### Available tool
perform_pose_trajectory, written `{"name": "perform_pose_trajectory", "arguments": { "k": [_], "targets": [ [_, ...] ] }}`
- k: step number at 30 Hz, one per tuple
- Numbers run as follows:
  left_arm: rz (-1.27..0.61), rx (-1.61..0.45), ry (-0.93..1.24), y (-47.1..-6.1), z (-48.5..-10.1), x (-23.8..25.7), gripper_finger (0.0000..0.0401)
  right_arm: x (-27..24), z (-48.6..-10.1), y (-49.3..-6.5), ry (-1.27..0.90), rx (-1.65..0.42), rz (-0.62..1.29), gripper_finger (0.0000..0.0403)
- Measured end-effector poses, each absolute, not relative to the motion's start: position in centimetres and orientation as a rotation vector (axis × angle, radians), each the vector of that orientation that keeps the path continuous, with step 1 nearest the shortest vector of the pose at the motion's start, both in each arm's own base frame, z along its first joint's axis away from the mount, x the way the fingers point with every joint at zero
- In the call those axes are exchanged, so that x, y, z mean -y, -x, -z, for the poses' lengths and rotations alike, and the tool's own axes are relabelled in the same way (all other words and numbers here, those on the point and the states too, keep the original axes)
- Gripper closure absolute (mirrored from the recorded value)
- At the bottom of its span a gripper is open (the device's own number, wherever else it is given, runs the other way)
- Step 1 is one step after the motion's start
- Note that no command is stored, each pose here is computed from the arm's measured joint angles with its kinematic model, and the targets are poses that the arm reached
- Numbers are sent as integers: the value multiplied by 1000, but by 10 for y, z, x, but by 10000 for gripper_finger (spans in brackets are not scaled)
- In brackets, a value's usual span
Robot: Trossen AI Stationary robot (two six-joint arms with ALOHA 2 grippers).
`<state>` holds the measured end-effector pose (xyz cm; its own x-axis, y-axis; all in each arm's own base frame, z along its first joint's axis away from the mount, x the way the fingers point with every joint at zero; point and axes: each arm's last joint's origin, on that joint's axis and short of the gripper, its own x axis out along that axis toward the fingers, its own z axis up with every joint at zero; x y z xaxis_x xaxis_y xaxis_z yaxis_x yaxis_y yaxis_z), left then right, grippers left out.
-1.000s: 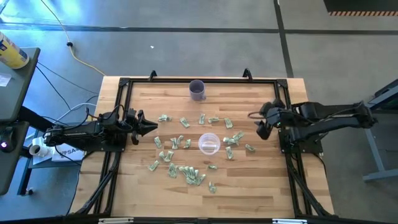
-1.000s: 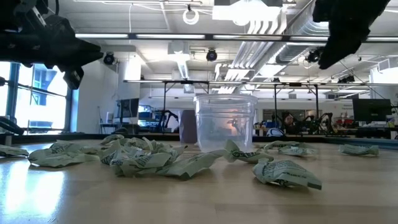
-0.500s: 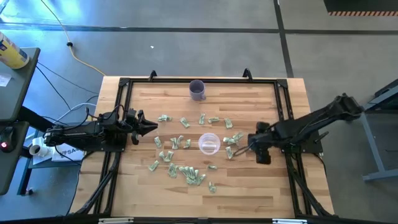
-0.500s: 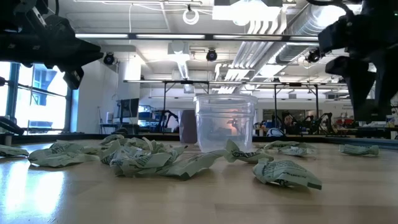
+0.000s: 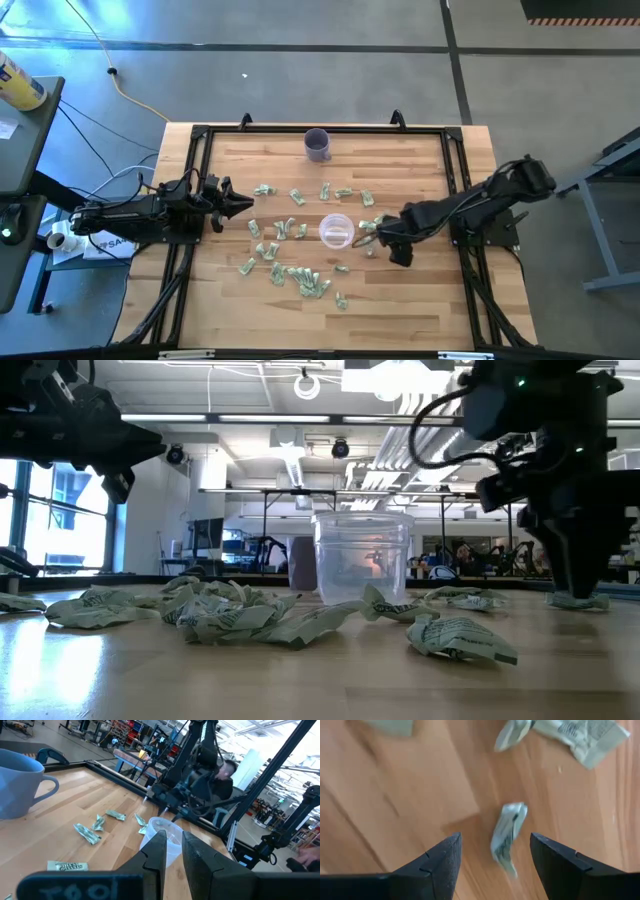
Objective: Pick and place Stevia / Truvia into bins
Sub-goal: Put the stevia packet into the transparent container
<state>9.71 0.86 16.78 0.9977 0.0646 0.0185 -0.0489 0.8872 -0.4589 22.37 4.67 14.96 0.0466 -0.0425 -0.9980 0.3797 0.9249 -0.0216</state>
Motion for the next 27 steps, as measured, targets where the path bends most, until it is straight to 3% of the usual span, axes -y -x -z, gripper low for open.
{"name": "perform_pose_trajectory", "arguments": {
  "k": [12, 27],
  "targets": [
    [-59, 34, 476, -97, -168, -9, 304, -40, -124, -220, -326, -1561, 309, 187],
    [-59, 34, 476, -97, -168, -9, 304, -42, -119, -180, -180, -1357, 174, 223]
  ]
}}
